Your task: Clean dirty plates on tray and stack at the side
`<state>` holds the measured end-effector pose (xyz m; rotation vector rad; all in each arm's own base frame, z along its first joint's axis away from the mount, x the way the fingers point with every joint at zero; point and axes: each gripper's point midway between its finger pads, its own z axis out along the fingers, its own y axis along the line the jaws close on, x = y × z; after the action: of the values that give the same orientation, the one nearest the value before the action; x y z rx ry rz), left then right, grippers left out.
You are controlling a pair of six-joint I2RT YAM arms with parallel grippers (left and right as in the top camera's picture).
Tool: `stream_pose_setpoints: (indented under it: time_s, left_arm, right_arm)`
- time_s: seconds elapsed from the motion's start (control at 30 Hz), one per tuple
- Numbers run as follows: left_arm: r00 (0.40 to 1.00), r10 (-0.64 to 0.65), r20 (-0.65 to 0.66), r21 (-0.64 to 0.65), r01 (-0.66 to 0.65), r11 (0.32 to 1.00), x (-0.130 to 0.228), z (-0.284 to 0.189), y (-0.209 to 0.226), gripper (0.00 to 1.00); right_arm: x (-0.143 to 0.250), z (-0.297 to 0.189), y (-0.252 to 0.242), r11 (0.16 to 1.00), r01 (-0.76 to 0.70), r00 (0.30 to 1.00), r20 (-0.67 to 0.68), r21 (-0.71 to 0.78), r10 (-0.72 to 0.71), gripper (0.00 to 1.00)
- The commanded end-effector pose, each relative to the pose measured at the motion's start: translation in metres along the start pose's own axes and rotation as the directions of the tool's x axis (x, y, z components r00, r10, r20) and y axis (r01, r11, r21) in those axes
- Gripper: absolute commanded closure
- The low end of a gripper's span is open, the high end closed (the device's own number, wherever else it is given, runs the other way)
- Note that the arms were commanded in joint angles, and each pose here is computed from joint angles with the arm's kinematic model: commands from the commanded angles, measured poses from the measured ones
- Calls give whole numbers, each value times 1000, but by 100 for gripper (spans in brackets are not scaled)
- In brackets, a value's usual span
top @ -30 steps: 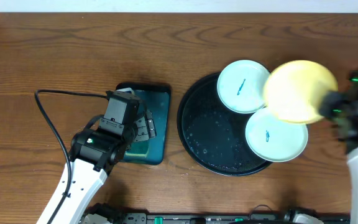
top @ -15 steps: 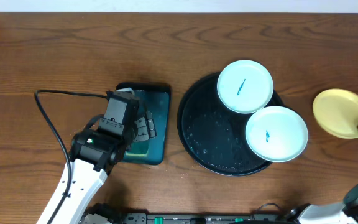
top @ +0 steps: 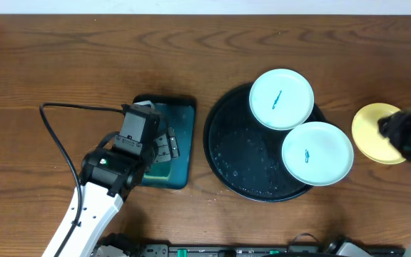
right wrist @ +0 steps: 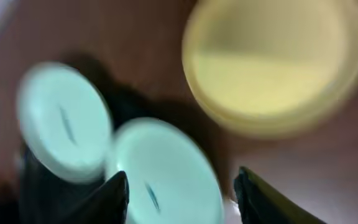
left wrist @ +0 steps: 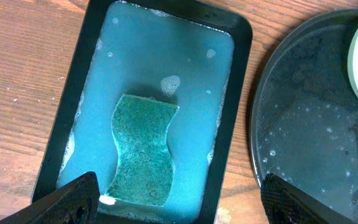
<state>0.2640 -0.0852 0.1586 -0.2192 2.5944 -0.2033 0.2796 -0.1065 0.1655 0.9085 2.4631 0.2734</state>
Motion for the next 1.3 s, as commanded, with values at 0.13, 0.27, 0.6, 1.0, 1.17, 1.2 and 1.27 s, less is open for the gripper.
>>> stream_pose_setpoints:
  time_s: [0.13, 0.27, 0.6, 1.0, 1.17, 1.2, 1.27]
  left_arm:
    - [1000, 1, 16, 0, -1, 1000, -6, -4, 0, 16]
    - [1000, 1, 16, 0, -1, 1000, -6, -4, 0, 16]
    - [1000, 1, 16, 0, -1, 1000, -6, -4, 0, 16]
    - [1000, 1, 16, 0, -1, 1000, -6, -4, 0, 16]
    - [1000, 1, 16, 0, -1, 1000, -6, -4, 0, 16]
    - [1000, 1, 16, 0, -1, 1000, -6, -4, 0, 16]
    - [1000, 1, 16, 0, -1, 1000, -6, -4, 0, 16]
  right_arm:
    - [66, 65, -46, 954, 98, 991, -114, 284, -68, 47]
    - [83, 95, -50, 968, 95, 991, -116, 234, -69, 55]
    - [85, 50, 3, 997, 77, 990, -120, -5, -77, 99]
    - [172, 57, 101, 791, 465, 825, -129, -397, -550, 99]
    - [185, 104, 79, 865, 478, 846, -188, -151, -500, 99]
    - [185, 112, 76, 877, 470, 856, -190, -99, -481, 99]
    - [183, 116, 83, 896, 435, 877, -183, -94, -445, 77]
